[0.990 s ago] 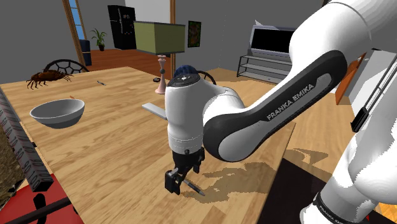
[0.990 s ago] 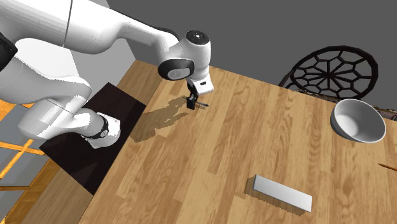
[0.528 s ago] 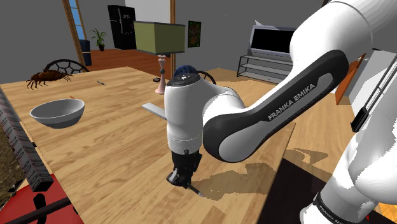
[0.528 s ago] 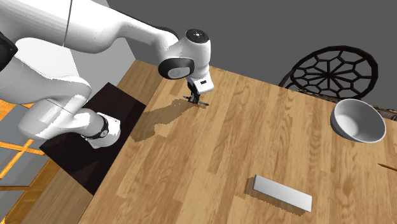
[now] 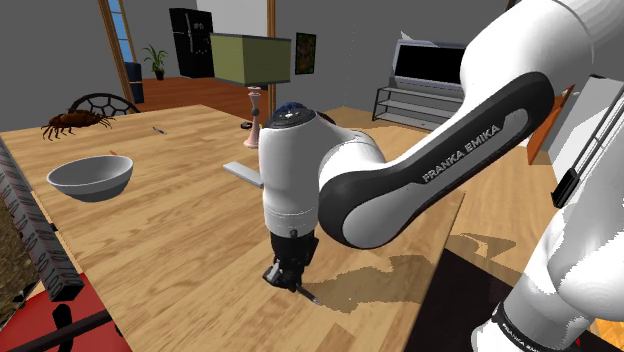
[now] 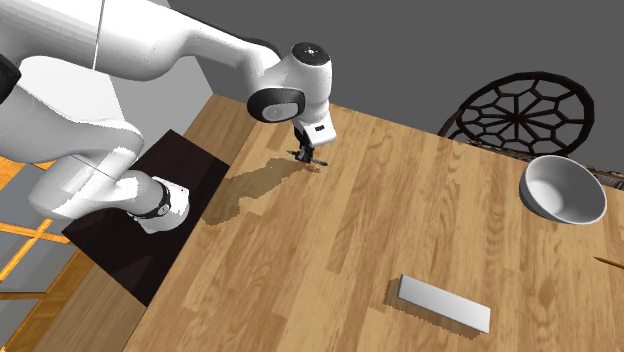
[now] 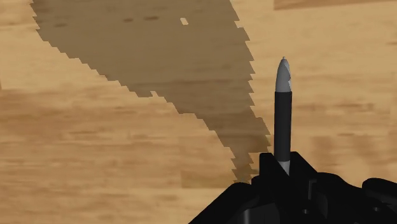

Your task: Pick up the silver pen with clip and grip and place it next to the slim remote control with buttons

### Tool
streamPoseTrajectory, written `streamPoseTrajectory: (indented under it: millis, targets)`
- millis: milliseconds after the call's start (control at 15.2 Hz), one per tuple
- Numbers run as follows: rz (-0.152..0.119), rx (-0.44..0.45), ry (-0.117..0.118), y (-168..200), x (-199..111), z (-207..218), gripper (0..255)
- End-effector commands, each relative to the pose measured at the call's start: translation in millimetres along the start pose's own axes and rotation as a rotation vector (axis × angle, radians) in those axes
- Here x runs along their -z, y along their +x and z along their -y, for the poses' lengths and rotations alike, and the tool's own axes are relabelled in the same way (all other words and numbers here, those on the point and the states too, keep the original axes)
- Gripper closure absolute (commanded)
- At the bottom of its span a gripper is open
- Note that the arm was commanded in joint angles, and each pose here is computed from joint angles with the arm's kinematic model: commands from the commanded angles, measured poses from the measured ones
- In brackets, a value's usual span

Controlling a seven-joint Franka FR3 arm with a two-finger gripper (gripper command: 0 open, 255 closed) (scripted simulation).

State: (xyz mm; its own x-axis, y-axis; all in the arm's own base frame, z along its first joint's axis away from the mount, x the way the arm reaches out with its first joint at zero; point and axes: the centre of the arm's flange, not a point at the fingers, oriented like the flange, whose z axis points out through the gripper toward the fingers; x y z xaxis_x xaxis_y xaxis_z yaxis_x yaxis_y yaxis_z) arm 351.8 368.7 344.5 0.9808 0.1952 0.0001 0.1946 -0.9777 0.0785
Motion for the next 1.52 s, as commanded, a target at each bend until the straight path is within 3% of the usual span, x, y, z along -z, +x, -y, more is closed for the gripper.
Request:
streamPoseTrajectory:
  millis: [0, 924, 1452]
  targets:
    - [0.001, 0.0, -0.001, -0.2, 10.5, -1.6, 255]
    - [0.001, 0.0, -0.001, -0.2, 79.7, -7.0, 255]
    - [0.001, 0.0, -0.001, 71.0, 73.6, -84.8, 255]
